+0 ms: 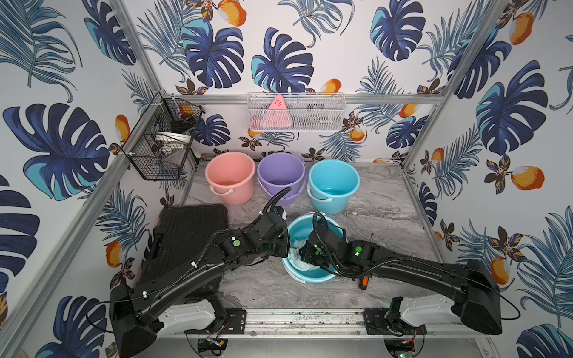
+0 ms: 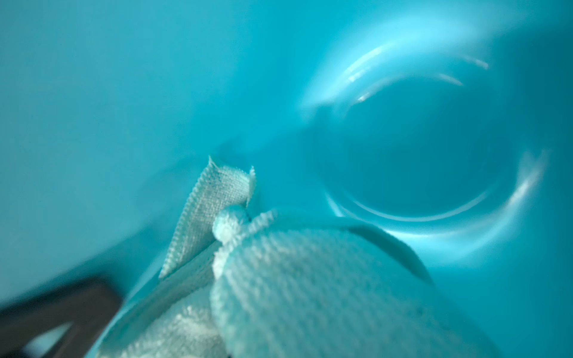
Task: Wipe the inside of the bucket with a cloth
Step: Wipe the dirt from the bucket.
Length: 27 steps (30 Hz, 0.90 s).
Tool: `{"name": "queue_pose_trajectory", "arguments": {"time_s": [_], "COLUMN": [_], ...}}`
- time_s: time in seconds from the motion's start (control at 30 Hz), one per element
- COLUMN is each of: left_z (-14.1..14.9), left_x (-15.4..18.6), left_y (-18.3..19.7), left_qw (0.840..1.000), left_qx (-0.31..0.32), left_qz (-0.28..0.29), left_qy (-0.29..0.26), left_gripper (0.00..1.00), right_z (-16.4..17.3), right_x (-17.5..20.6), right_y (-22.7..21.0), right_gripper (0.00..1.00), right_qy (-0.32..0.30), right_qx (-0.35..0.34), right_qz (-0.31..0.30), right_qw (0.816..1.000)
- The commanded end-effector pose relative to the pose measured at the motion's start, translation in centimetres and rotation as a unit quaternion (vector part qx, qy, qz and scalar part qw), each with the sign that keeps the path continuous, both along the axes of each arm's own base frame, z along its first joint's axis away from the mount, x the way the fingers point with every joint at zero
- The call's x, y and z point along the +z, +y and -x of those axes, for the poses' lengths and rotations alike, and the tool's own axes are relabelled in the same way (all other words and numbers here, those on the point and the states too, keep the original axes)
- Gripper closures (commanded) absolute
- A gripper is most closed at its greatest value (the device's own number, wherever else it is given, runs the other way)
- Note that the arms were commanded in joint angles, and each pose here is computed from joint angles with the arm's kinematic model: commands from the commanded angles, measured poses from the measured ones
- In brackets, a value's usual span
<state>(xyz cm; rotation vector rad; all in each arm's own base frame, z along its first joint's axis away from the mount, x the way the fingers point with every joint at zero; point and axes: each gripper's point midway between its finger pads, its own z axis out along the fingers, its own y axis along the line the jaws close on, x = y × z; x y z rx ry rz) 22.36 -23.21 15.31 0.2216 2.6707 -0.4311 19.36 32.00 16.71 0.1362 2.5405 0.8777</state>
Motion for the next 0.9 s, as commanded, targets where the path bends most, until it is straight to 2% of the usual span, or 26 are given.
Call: {"name": "queue_pose_trajectory", "arguments": {"time_s": [0.0,0.13,0.2,0.3,0.4,0.53,0.67,0.73,0.87], "left_z": [1.2,1.3,1.4,1.5,1.6,1.9,2.1,2.3,2.6], "left_x": [-0.8,-0.6,-0.5,-0.5,-0.5,-0.6,-0.6,-0.7,-0.9], "left_y": [0.5,0.4,0.4,0.3,0.1,-0.1,-0.3,-0.4,-0.5], "left_qw": [0.999,0.999,0.999,0.999,0.999,0.998,0.997,0.997,0.996], "left_qx": [-0.017,-0.021,-0.023,-0.028,-0.037,-0.046,-0.054,-0.062,-0.071], "left_qz": [-0.018,-0.017,-0.017,-0.015,-0.013,-0.011,-0.009,-0.01,-0.01], "left_qy": [0.028,0.029,0.029,0.03,0.034,0.041,0.045,0.05,0.055], "left_gripper": [1.0,1.0,1.0,1.0,1.0,1.0,1.0,1.0,1.0], "right_z": [-1.1,-1.6,-1.6,-1.1,0.3,2.2,2.4,2.1,1.9], "right_x": [3.5,5.3,5.7,6.3,6.8,6.4,5.4,5.1,3.9], "right_y": [0.5,0.0,-0.1,0.0,0.0,-0.8,-1.6,-1.6,-1.5], "right_gripper": [1.0,1.0,1.0,1.0,1.0,1.0,1.0,1.0,1.0], "right_qy": [-0.097,-0.199,-0.255,-0.342,-0.425,-0.53,-0.605,-0.625,-0.631], "right_qx": [0.05,0.125,0.178,0.262,0.365,0.48,0.527,0.535,0.565], "right_qz": [0.005,0.073,0.107,0.152,0.191,0.252,0.324,0.349,0.382], "right_qw": [0.994,0.969,0.944,0.889,0.806,0.652,0.501,0.449,0.37]}}
